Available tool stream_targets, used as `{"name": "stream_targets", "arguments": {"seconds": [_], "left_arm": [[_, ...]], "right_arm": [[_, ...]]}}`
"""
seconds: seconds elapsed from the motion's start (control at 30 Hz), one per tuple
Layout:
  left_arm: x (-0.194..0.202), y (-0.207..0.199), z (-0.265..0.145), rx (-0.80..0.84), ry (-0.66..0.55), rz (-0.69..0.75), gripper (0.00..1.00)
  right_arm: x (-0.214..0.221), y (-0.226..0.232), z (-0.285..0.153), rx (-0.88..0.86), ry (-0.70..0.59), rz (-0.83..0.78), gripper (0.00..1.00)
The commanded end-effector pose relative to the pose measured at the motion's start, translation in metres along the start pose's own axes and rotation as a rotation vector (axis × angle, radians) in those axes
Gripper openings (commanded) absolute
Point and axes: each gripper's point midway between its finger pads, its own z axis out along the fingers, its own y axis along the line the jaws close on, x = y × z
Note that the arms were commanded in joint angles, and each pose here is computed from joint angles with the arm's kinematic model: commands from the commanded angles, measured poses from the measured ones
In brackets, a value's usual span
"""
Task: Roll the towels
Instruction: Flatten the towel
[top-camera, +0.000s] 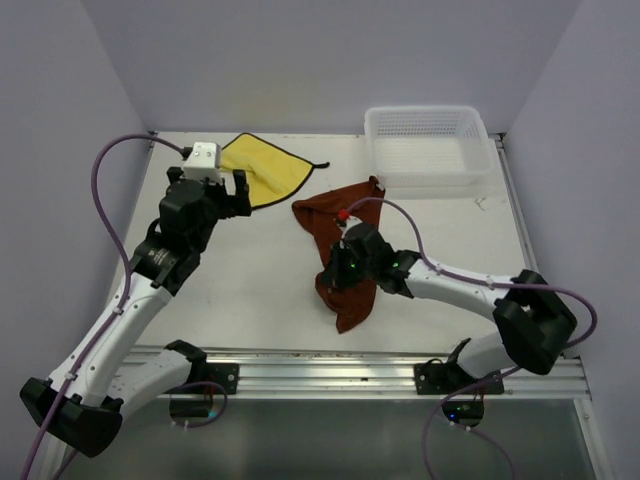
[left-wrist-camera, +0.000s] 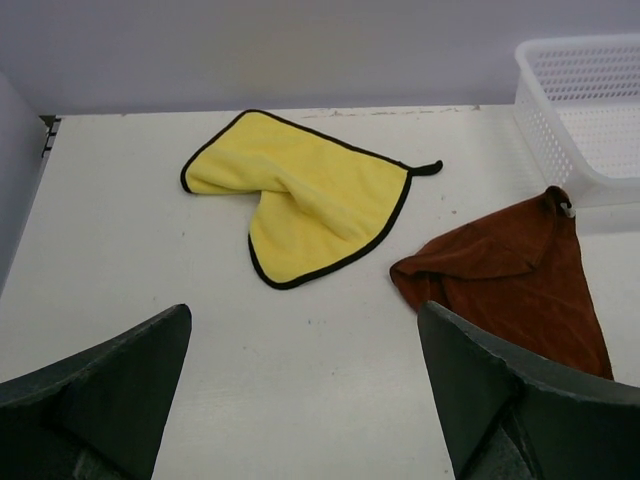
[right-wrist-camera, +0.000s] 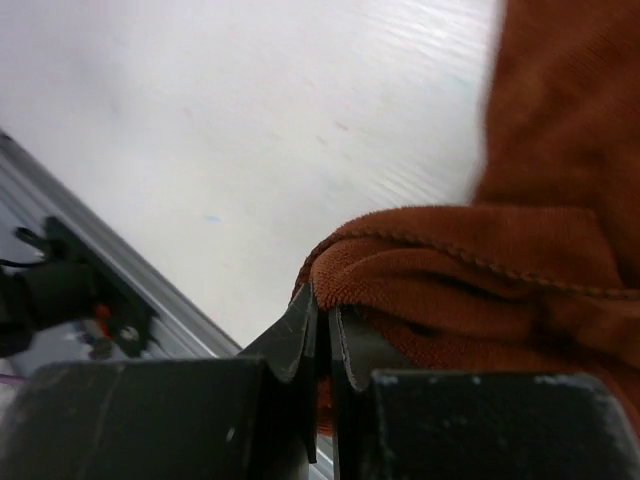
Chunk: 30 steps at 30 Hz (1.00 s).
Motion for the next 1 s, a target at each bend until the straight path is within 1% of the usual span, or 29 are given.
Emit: {"name": "stream_targets", "arguments": {"seconds": [0.0,0.03,0.07,0.1,0.13,0.17,0.2,0.27,0.3,0.33,0.37,0.4,0.43,0.47,0.5,0.6,0.63,0.67,0.7,0.73,0.77,0.8,0.83,0.87,0.9,0.93,0.97], "left_arm": [[0.004,-0.005,-0.014,0.033,0.038,-0.052,0.99],[0.009,-0.003,-0.018,0.029,0.053,-0.054,0.99],[0.007,0.000,-0.025,0.020,0.042,-0.071,0.99],[0.011,0.003,-0.027,0.015,0.045,-0.074,0.99],[0.015,0.006,-0.032,0.007,0.053,-0.076,0.99],[0.014,0.010,-0.039,-0.005,0.038,-0.088,1.00],[0.020,0.013,-0.041,-0.014,0.047,-0.086,0.99],[0.027,0.019,-0.048,-0.031,0.053,-0.096,1.00],[0.034,0.019,-0.048,-0.034,0.068,-0.094,1.00],[0.040,0.021,-0.049,-0.039,0.083,-0.094,1.00],[0.044,0.020,-0.049,-0.037,0.097,-0.097,1.00],[0.048,0.020,-0.048,-0.038,0.111,-0.096,1.00],[0.053,0.020,-0.049,-0.041,0.130,-0.094,0.99],[0.054,0.019,-0.049,-0.039,0.133,-0.097,0.99],[0.056,0.019,-0.049,-0.040,0.140,-0.098,0.99],[0.059,0.021,-0.051,-0.044,0.141,-0.105,1.00],[0.059,0.021,-0.051,-0.043,0.134,-0.110,1.00],[0.064,0.020,-0.050,-0.042,0.144,-0.110,1.00],[0.065,0.019,-0.049,-0.037,0.142,-0.113,1.00],[0.068,0.018,-0.048,-0.035,0.152,-0.113,1.00],[0.072,0.016,-0.047,-0.027,0.163,-0.118,1.00],[0.075,0.015,-0.045,-0.023,0.173,-0.119,1.00],[0.078,0.013,-0.044,-0.019,0.180,-0.125,1.00],[0.082,0.011,-0.043,-0.010,0.188,-0.130,1.00],[0.083,0.009,-0.042,-0.004,0.193,-0.136,1.00],[0.085,0.007,-0.041,0.005,0.198,-0.145,0.99],[0.088,0.001,-0.041,0.028,0.211,-0.162,0.99]], "right_arm": [[-0.059,0.087,0.018,-0.220,-0.124,0.038,0.00],[-0.063,0.095,0.025,-0.231,-0.123,0.047,0.00],[-0.060,0.093,0.044,-0.209,-0.097,0.084,0.00],[-0.076,0.108,0.047,-0.235,-0.120,0.097,0.00],[-0.081,0.116,0.054,-0.249,-0.126,0.109,0.00],[-0.084,0.119,0.065,-0.253,-0.116,0.139,0.00],[-0.091,0.125,0.081,-0.259,-0.117,0.149,0.00],[-0.090,0.132,0.100,-0.268,-0.089,0.162,0.00],[-0.093,0.133,0.116,-0.263,-0.078,0.164,0.00],[-0.091,0.132,0.122,-0.249,-0.059,0.170,0.01],[-0.092,0.131,0.125,-0.245,-0.055,0.170,0.04],[-0.093,0.133,0.126,-0.248,-0.056,0.159,0.11],[-0.094,0.133,0.124,-0.246,-0.060,0.149,0.15],[-0.094,0.132,0.123,-0.241,-0.063,0.126,0.22],[-0.095,0.132,0.120,-0.232,-0.056,0.117,0.38],[-0.107,0.132,0.105,-0.245,-0.049,0.087,0.51],[-0.121,0.131,0.093,-0.252,-0.075,0.081,0.52],[-0.130,0.131,0.086,-0.262,-0.092,0.076,0.55],[-0.139,0.119,0.079,-0.236,-0.095,0.091,0.56],[-0.145,0.117,0.071,-0.246,-0.098,0.090,0.57],[-0.157,0.118,0.054,-0.260,-0.124,0.083,0.58],[-0.165,0.105,0.046,-0.247,-0.134,0.098,0.59],[-0.168,0.101,0.038,-0.247,-0.141,0.088,0.59],[-0.177,0.102,0.019,-0.256,-0.179,0.075,0.60],[-0.173,0.089,0.015,-0.226,-0.173,0.074,0.60],[-0.177,0.080,0.007,-0.202,-0.191,0.067,0.61],[-0.177,0.071,-0.004,-0.171,-0.213,0.032,0.61]]}}
